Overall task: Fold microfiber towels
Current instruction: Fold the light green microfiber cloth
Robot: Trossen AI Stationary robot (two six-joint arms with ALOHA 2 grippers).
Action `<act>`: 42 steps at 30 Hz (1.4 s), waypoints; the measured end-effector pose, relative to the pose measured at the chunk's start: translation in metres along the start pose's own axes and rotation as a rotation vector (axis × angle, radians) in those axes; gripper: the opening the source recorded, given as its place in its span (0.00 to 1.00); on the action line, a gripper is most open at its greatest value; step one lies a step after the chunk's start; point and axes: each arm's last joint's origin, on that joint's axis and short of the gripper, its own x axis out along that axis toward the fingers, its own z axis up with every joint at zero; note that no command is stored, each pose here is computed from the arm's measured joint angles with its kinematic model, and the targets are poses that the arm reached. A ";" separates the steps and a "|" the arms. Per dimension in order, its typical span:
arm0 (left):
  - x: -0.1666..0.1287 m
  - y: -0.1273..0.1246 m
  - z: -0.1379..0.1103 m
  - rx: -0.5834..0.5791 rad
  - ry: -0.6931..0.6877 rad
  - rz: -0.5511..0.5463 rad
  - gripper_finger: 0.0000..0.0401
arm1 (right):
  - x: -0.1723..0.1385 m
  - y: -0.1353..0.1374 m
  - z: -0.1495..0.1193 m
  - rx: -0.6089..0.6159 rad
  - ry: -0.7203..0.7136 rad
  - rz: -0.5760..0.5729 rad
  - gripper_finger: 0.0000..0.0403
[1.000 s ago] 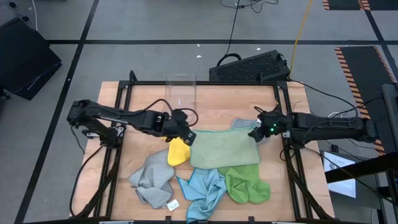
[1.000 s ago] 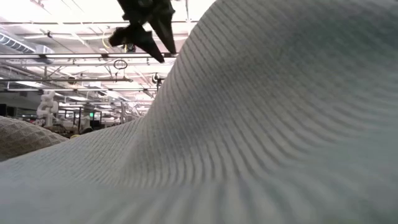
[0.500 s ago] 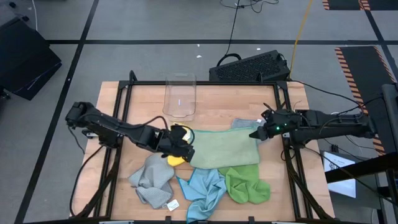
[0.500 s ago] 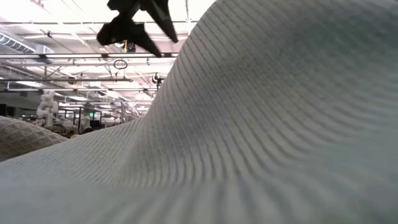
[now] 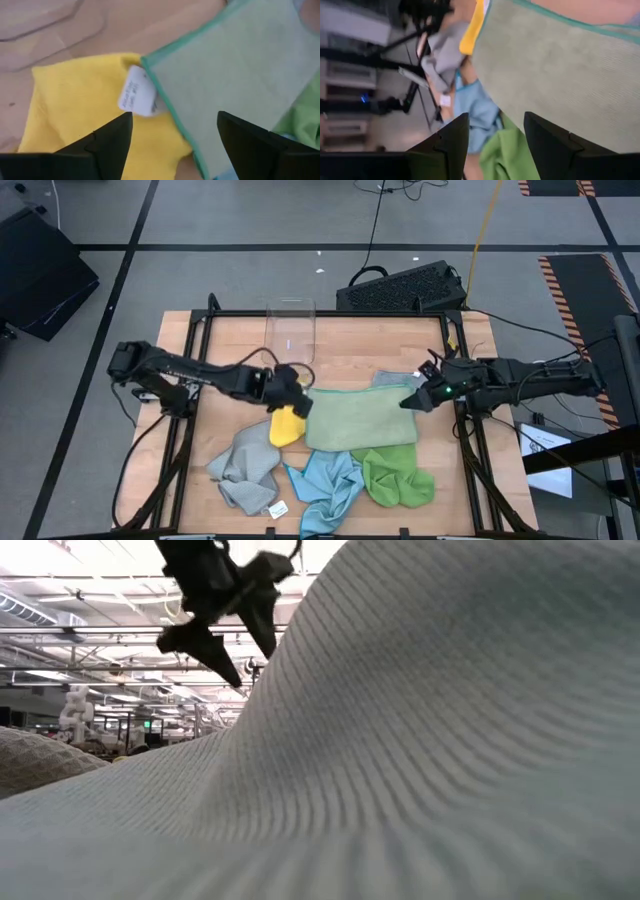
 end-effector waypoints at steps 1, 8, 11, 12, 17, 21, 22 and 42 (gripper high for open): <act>0.001 0.002 0.005 -0.017 0.004 -0.007 0.73 | 0.000 -0.001 0.000 -0.018 0.018 -0.003 0.45; 0.004 -0.002 0.023 0.006 -0.024 -0.122 0.73 | -0.002 -0.010 0.000 -0.110 0.140 -0.012 0.45; 0.004 -0.001 0.024 0.040 -0.025 -0.122 0.73 | -0.002 -0.012 0.001 -0.175 0.174 0.004 0.45; 0.004 -0.001 0.024 0.067 -0.027 -0.121 0.73 | -0.003 -0.012 0.001 -0.197 0.188 0.015 0.45; 0.002 -0.004 0.021 0.288 -0.040 -0.129 0.73 | -0.004 -0.017 -0.001 -0.273 0.228 -0.004 0.45; 0.003 -0.001 0.022 0.410 -0.054 -0.083 0.73 | -0.004 -0.018 -0.001 -0.322 0.233 -0.006 0.45; 0.003 0.001 0.024 0.418 -0.056 -0.070 0.73 | -0.004 -0.018 -0.001 -0.331 0.233 -0.006 0.45; 0.070 0.012 0.034 0.608 0.052 -0.026 0.73 | 0.000 -0.022 0.006 -0.227 0.117 -0.130 0.45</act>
